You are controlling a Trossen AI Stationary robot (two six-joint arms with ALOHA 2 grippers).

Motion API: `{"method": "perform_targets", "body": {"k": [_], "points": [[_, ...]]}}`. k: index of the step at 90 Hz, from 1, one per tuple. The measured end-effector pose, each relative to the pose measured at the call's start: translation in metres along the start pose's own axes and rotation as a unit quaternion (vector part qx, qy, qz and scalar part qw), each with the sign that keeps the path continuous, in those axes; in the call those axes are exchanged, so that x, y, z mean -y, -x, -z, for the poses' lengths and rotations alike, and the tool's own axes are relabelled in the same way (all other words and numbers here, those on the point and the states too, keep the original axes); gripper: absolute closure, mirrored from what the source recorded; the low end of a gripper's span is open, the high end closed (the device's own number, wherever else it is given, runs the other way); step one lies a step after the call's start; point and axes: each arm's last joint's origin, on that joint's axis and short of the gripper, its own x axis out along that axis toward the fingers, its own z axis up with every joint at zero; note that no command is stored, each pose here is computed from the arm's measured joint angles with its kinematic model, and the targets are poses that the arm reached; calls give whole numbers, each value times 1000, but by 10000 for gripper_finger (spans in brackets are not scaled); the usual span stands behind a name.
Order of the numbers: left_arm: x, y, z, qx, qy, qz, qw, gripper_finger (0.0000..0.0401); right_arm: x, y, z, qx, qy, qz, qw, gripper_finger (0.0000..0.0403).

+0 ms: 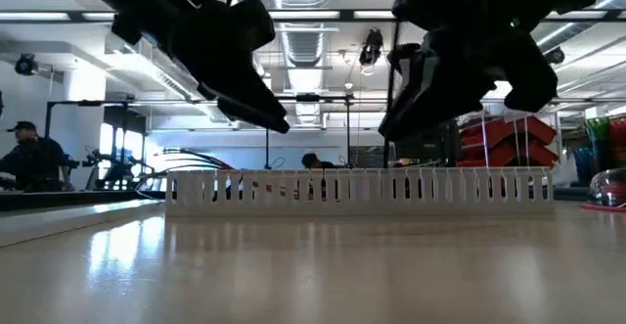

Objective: Ziptie cables
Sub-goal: Put the ziptied cable wires into the white cable duct

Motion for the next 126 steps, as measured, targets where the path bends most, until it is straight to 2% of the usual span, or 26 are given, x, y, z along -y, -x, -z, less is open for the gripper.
{"method": "perform_targets", "body": {"k": [6, 21, 40, 61, 79, 126], "points": [[0, -5, 2, 22, 1, 4, 1000, 162, -1, 0, 0, 1, 6, -21, 1000, 395], [0, -15, 7, 19, 13, -4, 1000, 185, 1, -1, 4, -12, 31, -61, 998, 401], [-1, -19, 11, 1, 6, -8, 1000, 208, 5, 0, 3, -27, 83, -74, 993, 402], [-1, -19, 12, -5, 5, -9, 1000, 226, 18, -1, -1, -39, 113, -70, 990, 403], [-1, -19, 13, -8, 0, -9, 1000, 240, 23, -7, 2, -32, 121, -120, 985, 403], [-1, -19, 13, -10, -1, -9, 1000, 263, 24, -23, 0, -49, 168, -126, 976, 403]]}}
